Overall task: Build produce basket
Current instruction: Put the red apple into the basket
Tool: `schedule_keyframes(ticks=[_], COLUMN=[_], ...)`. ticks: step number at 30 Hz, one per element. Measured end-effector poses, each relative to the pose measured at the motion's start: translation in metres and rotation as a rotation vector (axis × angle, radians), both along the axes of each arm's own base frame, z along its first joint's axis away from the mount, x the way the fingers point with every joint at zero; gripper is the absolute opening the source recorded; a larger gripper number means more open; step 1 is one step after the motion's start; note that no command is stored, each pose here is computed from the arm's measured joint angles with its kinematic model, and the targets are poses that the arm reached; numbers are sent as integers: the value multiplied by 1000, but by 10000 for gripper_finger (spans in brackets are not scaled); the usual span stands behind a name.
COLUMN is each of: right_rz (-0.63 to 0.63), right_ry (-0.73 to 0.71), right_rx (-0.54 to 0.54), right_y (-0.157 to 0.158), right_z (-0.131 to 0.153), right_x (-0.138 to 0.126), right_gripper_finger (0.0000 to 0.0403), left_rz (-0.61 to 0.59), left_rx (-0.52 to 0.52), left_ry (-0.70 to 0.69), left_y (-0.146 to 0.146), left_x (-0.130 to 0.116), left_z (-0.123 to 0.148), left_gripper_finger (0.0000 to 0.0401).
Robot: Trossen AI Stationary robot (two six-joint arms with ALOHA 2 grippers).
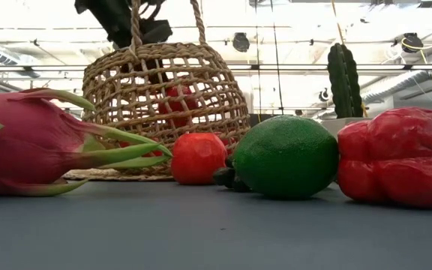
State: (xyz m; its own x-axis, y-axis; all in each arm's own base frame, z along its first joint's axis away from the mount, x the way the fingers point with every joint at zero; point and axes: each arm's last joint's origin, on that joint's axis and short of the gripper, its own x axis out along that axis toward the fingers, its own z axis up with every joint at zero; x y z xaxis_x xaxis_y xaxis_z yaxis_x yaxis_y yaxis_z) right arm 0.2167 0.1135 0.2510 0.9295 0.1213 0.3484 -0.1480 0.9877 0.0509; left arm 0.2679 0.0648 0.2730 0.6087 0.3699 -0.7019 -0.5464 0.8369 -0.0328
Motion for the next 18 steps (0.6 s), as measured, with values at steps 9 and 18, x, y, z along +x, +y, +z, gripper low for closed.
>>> schedule_keyframes(ticks=[9, 18], right_rz=[2, 1], right_ry=[14, 13], right_rx=[-2, -4], right_y=[0, 0], right_z=[-1, -1], right_x=[0, 0], right_gripper_finger=[398, 398], left_rz=[14, 13], left_rx=[-32, -43], left_ry=[54, 92], left_y=[7, 11], left_x=[15, 21], left_z=[-22, -34], left_gripper_finger=[7, 8])
